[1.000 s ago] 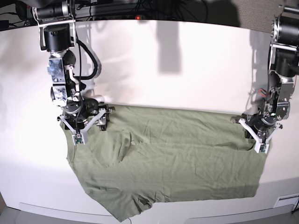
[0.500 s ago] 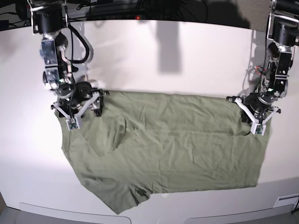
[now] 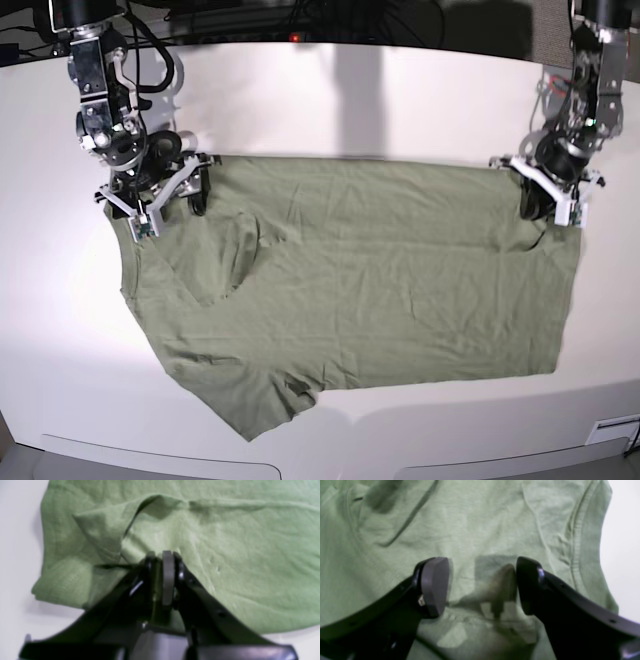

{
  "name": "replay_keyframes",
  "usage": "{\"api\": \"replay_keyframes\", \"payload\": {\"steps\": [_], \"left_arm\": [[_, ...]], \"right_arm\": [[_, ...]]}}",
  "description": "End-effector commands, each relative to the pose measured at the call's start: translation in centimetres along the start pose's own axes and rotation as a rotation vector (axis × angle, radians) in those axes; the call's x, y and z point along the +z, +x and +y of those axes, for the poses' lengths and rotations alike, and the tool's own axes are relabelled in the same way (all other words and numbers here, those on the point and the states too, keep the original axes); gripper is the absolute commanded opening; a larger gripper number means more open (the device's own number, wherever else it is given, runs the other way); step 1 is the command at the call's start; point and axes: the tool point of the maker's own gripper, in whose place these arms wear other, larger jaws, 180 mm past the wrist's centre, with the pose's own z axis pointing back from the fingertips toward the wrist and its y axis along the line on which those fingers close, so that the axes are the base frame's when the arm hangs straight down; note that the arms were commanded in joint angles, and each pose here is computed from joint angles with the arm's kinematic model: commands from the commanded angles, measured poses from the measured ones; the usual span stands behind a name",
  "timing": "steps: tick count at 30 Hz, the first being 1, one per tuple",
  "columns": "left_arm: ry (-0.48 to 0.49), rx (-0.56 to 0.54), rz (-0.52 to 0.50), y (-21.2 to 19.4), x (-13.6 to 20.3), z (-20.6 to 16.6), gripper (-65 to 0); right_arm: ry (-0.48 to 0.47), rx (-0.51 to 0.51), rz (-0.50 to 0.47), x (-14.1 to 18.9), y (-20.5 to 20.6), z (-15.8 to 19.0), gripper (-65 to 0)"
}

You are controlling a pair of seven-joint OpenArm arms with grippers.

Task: Fold the T-shirt properly
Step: 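Drag the gripped shirt back across the table with both grippers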

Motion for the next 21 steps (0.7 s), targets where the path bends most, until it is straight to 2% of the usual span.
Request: {"api": "replay_keyframes", "payload": {"steps": [1,6,11,16,21], "left_arm": [[0.029,-0.024,0.497,-11.7,3.9,0.3,-59.8],[0.035,-0.003,0.443,-11.2,6.2,-0.5,-59.8],[0.021,-0.007,0.417,-10.7,7.2,-1.7,-59.8],[0.0,0.022,0.453,-12.4,8.2,-3.4,-59.8],[-0.02,0.066,0.492,-14.5,9.2,-5.3,-59.8]], "right_arm": [[-0.009,0.043,0.137,0.5,-3.4,-0.2,-23.5],[0.01,0.043,0.167,1.3,-5.1,0.9,-23.5],[0.038,0.056,0.196,2.9,-7.0,2.6,-23.5],[0.065,0.061,0.229,4.6,-8.9,4.3,-23.5],[0.053,0.046,0.297,5.9,-11.7,4.8,-23.5]]}}
